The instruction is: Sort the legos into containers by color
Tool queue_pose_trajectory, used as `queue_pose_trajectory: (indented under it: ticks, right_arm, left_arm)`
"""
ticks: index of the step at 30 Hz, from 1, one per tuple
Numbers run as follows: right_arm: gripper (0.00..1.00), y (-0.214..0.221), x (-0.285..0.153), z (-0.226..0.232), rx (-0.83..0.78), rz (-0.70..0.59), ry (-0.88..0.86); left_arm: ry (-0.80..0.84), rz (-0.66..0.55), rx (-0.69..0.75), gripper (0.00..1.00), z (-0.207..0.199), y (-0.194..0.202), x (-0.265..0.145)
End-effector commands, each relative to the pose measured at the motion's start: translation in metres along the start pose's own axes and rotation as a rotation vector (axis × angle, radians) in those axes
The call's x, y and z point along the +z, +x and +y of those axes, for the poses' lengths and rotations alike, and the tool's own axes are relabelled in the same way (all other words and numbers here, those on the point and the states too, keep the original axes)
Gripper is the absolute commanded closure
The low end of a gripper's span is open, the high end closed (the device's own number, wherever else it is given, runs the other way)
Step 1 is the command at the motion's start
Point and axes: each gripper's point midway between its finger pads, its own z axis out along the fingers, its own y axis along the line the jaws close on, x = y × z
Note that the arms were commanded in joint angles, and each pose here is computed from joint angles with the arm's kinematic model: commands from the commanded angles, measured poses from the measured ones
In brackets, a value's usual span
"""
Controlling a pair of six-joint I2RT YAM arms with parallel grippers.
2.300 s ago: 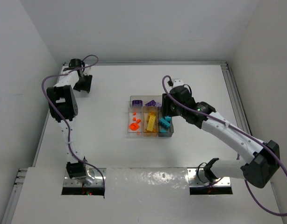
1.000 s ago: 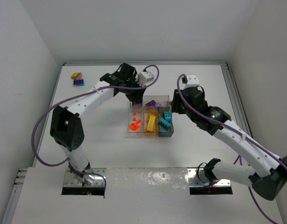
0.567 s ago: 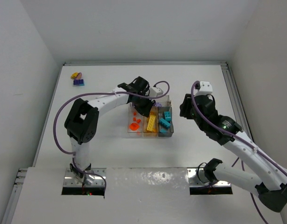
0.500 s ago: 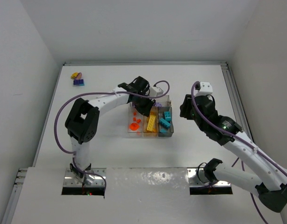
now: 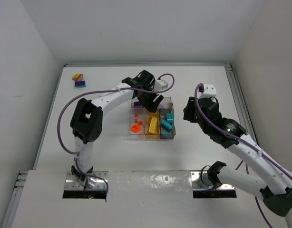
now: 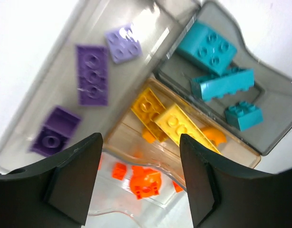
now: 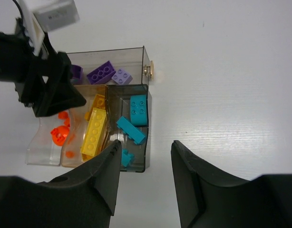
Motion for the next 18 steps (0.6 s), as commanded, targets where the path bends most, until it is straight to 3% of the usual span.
queue_pose_trajectory:
  ticks: [1, 5, 8, 9, 11, 12, 14, 18]
  right_arm:
    - [0.54, -0.019, -0.006, 0.005, 0.016, -0.047, -0.013]
    - [0.54, -0.018, -0.004, 0.009, -0.004, -0.038, -0.030]
    - [0.54, -0.016, -0.001, 0.013, -0.031, -0.017, -0.042]
    - [0.53, -0.014, 0.000, 0.015, -0.036, -0.009, -0.047]
    - [0.52, -0.008, 0.004, 0.017, -0.045, 0.011, -0.058]
    - [0.51, -0.005, 0.006, 0.018, -0.046, 0.015, -0.063]
    - [0.51, -0.001, 0.010, 0.021, -0.043, 0.016, -0.073]
    - [0.50, 0.005, 0.016, 0.023, -0.057, 0.027, -0.074]
  left_arm:
    - [-0.065, -0.123, 0.000, 0.36, 0.015, -0.041, -0.051]
    - [-0.086, -0.245, -0.128, 0.37, 0.050, -0.064, -0.098]
    - [-0.237, -0.367, -0.341, 0.38, 0.142, -0.054, -0.155]
    - [-0.371, -0.386, -0.453, 0.37, 0.201, -0.027, -0.183]
    - [-0.522, -0.386, -0.589, 0.30, 0.256, 0.008, -0.210]
    - [-0.641, -0.373, -0.680, 0.29, 0.301, 0.044, -0.233]
    - [-0.735, -0.341, -0.749, 0.21, 0.338, 0.085, -0.252]
    - [-0.811, -0.234, -0.765, 0.10, 0.382, 0.128, -0.238]
